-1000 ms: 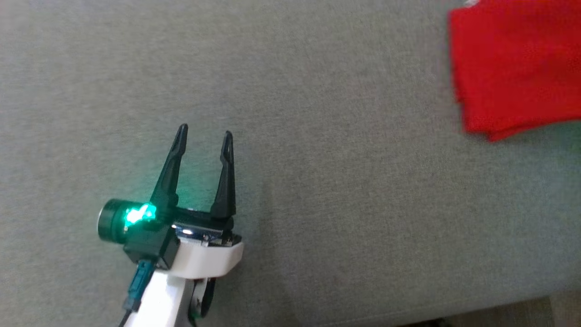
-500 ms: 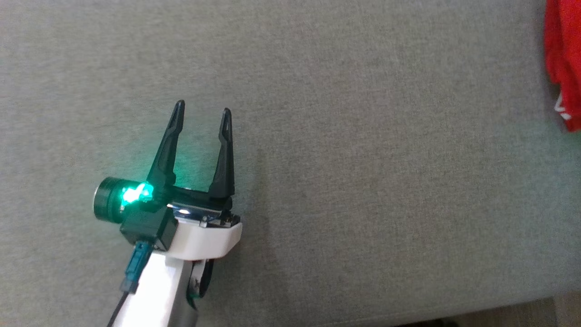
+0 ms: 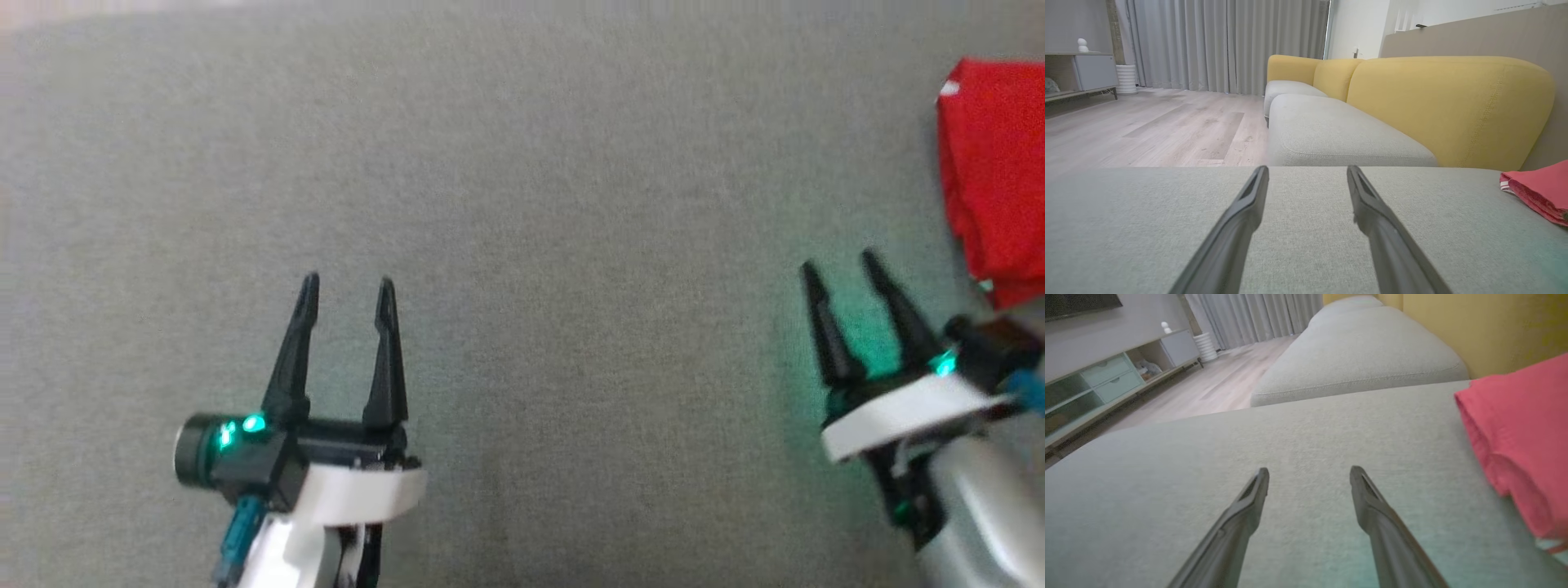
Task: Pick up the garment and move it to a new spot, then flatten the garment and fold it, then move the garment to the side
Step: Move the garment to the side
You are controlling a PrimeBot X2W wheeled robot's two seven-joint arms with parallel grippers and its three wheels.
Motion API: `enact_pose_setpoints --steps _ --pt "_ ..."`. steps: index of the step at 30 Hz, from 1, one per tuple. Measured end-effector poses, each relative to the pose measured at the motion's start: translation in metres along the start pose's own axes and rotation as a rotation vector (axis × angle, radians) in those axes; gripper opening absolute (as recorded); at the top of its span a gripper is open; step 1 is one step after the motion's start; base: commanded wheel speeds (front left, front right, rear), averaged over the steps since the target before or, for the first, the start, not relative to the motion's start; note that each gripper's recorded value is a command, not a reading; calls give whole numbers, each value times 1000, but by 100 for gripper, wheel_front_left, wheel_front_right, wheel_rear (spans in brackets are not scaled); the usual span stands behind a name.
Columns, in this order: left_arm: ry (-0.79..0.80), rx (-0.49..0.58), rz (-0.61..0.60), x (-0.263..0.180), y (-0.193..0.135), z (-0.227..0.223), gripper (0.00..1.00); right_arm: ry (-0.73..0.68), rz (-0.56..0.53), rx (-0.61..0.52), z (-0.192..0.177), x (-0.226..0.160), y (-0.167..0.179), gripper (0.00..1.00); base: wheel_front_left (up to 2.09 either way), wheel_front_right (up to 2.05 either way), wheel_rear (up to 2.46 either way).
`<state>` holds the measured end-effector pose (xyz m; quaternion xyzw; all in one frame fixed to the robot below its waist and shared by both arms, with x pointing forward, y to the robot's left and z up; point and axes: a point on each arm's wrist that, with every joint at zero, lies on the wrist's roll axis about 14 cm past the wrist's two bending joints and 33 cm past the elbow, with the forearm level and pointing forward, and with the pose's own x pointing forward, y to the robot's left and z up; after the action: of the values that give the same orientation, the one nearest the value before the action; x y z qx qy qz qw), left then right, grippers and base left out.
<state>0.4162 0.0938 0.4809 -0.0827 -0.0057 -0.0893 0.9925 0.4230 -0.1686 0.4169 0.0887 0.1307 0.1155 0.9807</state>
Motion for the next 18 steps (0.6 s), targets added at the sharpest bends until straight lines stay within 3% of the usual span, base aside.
enact_pose_setpoints --steps 4,10,18 --pt "-13 7 33 -24 5 10 100 -39 45 -46 -4 -12 27 100 0 0 0" --pt "-29 18 92 -60 16 20 100 -240 44 -94 47 -38 57 100 0 0 0" --pt "-53 23 121 -101 17 28 100 -234 -35 -101 27 -96 57 100 0 0 0"
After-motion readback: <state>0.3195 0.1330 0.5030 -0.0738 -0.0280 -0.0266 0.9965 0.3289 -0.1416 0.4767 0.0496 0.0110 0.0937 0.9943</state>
